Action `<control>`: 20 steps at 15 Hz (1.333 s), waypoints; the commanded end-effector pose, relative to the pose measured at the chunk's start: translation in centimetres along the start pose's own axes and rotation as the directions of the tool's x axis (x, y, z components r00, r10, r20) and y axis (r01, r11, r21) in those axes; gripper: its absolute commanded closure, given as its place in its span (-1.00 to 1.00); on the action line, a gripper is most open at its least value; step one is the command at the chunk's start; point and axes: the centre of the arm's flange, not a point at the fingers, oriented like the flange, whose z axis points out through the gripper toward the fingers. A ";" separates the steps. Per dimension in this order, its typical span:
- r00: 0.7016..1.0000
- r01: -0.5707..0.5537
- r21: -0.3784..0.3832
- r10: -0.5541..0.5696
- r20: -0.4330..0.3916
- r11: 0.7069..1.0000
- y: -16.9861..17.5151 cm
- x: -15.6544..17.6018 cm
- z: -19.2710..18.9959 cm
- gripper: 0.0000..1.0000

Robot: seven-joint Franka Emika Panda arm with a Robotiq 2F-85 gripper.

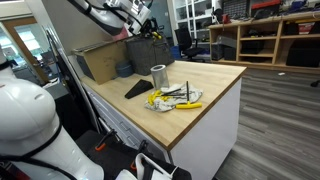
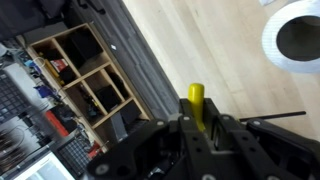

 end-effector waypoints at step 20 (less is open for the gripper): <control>0.961 0.188 -0.325 -0.106 0.254 0.927 -16.8 -3.2 10.7 0.92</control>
